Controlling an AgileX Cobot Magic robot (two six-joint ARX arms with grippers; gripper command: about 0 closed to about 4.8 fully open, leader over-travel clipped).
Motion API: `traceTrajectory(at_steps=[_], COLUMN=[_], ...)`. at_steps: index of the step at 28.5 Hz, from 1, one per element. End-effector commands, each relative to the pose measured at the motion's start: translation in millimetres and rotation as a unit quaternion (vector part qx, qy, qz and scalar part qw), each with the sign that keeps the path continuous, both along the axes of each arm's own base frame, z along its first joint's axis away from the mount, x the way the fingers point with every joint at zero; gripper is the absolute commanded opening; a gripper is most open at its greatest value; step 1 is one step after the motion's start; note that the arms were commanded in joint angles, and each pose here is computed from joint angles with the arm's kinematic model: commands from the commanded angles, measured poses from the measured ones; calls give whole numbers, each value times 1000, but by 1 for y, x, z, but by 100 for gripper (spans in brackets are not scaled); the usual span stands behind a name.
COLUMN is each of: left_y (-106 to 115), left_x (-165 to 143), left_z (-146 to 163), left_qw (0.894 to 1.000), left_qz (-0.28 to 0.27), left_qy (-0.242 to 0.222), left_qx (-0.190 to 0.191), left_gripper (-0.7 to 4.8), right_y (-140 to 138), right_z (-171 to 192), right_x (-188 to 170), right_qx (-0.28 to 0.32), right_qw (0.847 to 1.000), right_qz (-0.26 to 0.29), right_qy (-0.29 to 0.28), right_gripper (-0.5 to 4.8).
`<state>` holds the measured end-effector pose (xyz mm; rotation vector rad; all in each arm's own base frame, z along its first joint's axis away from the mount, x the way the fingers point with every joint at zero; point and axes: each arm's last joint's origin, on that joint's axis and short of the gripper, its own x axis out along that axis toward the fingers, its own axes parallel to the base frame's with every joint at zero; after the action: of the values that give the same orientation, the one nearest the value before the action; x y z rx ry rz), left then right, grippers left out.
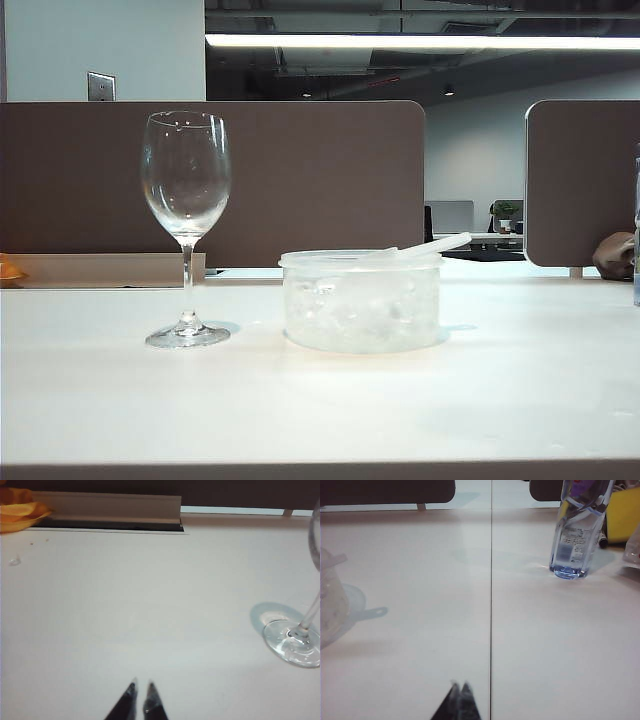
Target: Pick up an ice shovel filled with ice cubes and pour the ice from the shovel into the glass.
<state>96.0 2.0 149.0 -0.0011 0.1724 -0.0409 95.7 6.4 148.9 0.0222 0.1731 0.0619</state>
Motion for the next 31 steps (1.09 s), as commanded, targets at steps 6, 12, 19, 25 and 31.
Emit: traceTrajectory(at_steps=[6, 12, 19, 25, 31], left_y=[0, 0, 0, -9, -33], left_x=[0, 0, 0, 0, -5], left_z=[0, 0, 0, 0, 0], left_qw=[1000, 1000, 1000, 999, 985], left_qz=[-2, -2, -3, -49, -172], left_qy=[1, 1, 1, 1, 1], left_qx=[2, 2, 2, 2, 2], left_gripper=[29, 29, 29, 29, 29], right_y=[0, 0, 0, 0, 0], right_z=[-1, -1, -1, -1, -1], right_x=[1, 1, 1, 1, 1], right_qx=[-1, -1, 0, 4, 110], right_qw=[1000, 1000, 1000, 1000, 994], right_qz=[2, 2, 3, 3, -15], right_qy=[-2, -2, -4, -5, 3], right_gripper=[0, 0, 0, 0, 0])
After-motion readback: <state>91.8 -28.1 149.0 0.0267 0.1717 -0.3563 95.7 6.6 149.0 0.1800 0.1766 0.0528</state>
